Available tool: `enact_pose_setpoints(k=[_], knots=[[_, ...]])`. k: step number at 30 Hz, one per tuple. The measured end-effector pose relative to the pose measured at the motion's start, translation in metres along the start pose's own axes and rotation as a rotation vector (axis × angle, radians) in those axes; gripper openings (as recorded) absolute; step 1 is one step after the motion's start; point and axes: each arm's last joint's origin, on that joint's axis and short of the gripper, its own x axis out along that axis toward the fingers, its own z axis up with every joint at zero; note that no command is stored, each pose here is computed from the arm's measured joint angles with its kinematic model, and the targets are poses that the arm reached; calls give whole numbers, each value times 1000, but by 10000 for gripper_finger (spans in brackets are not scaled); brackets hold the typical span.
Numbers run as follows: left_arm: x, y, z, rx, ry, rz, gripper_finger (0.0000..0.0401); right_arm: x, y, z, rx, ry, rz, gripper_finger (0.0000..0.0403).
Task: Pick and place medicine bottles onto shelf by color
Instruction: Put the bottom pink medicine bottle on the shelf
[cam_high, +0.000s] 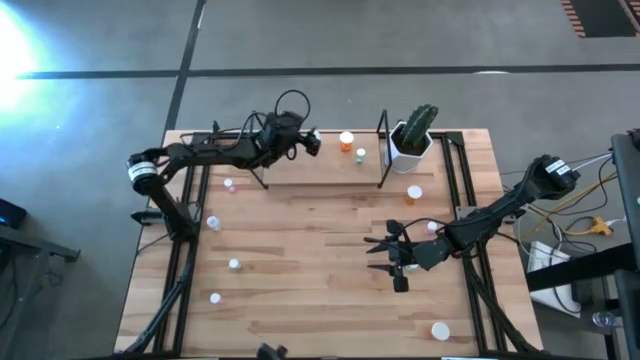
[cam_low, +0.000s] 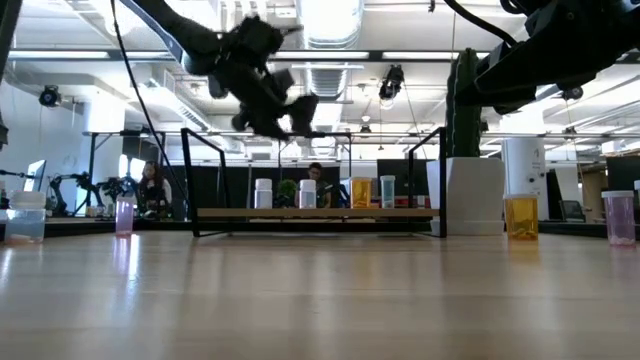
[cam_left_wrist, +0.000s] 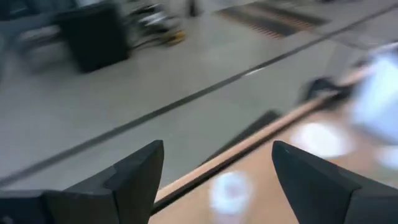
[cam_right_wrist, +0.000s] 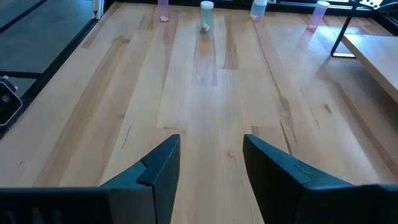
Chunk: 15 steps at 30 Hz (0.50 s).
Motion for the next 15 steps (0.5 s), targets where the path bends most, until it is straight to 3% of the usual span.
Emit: enact_pose_setpoints(k=[2, 8, 12, 15], knots=[[-14, -11, 10, 33, -22, -131, 283, 0, 0, -1, 3, 2, 0, 166], [-83, -54, 23, 175, -36, -751, 283, 0, -1, -4, 12, 10, -2, 166], [-143, -85, 12, 283, 38, -958, 283, 0, -1, -4, 14, 10, -2, 166], [-188, -107, -3, 373, 74, -1032, 283, 0, -1, -4, 13, 9, -2, 166]])
